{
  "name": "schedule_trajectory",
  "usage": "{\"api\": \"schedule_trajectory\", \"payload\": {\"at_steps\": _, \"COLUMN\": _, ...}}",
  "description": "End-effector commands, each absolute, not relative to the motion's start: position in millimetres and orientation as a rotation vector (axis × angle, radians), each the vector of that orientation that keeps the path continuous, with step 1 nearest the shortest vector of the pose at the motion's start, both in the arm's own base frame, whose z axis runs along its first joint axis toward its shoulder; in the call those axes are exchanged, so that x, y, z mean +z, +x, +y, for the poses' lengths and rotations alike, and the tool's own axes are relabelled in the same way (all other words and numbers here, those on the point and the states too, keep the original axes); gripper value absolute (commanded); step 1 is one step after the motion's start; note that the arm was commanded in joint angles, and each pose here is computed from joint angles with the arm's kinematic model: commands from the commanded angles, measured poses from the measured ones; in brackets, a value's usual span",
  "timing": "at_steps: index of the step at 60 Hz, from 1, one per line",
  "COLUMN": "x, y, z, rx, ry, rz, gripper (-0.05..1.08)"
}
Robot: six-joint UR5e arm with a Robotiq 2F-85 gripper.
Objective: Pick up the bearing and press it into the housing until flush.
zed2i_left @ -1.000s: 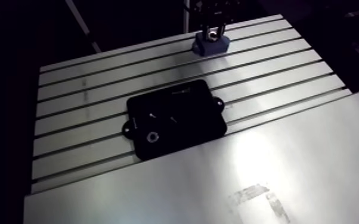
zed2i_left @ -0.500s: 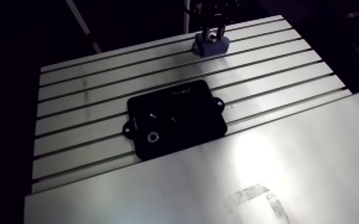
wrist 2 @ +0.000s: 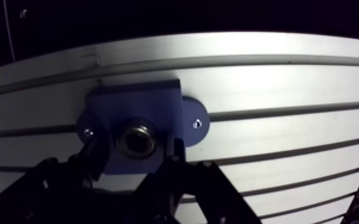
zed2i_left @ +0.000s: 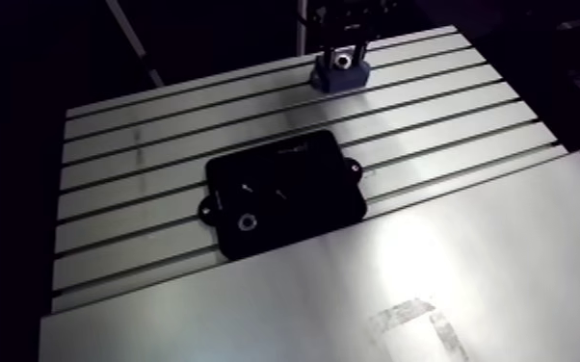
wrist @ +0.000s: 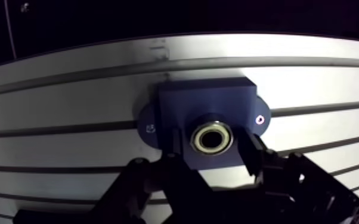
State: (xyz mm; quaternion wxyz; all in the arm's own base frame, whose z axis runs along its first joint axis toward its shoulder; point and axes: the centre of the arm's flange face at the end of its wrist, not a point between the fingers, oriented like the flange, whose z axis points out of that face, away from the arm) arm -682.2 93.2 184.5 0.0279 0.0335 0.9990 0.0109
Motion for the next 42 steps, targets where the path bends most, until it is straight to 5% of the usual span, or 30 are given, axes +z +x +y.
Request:
{"api": "schedule_trajectory", "payload": {"at_steps": 1, "x": 192.7, "y": -683.3, "z": 92.3, "rx": 0.036, "ry": 0.105, "rz": 3.098, "gripper": 0.00}}
{"api": "schedule_trajectory", "payload": {"at_steps": 20, "x": 217.4, "y": -686.4, "z": 93.2, "rx": 0.049, "ry": 0.107, "rz": 3.129, "gripper": 0.00}}
{"api": "schedule_trajectory", "payload": {"at_steps": 30, "x": 233.3, "y": -686.8, "z": 93.0, "rx": 0.035, "ry": 0.106, "rz": 3.109, "gripper": 0.06}}
{"api": "schedule_trajectory", "payload": {"at_steps": 32, "x": 234.8, "y": -687.0, "z": 92.9, "rx": 0.029, "ry": 0.105, "rz": 3.101, "gripper": 0.17}}
{"api": "schedule_trajectory", "payload": {"at_steps": 34, "x": 238.9, "y": -688.9, "z": 93.6, "rx": 0.028, "ry": 0.105, "rz": 3.100, "gripper": 0.60}}
{"api": "schedule_trajectory", "payload": {"at_steps": 35, "x": 238.9, "y": -688.9, "z": 93.6, "rx": 0.028, "ry": 0.105, "rz": 3.100, "gripper": 0.60}}
{"api": "schedule_trajectory", "payload": {"at_steps": 36, "x": 240.9, "y": -689.5, "z": 93.6, "rx": 0.027, "ry": 0.105, "rz": 3.104, "gripper": 0.80}}
{"api": "schedule_trajectory", "payload": {"at_steps": 42, "x": 243.2, "y": -690.0, "z": 94.0, "rx": 0.032, "ry": 0.106, "rz": 3.106, "gripper": 1.06}}
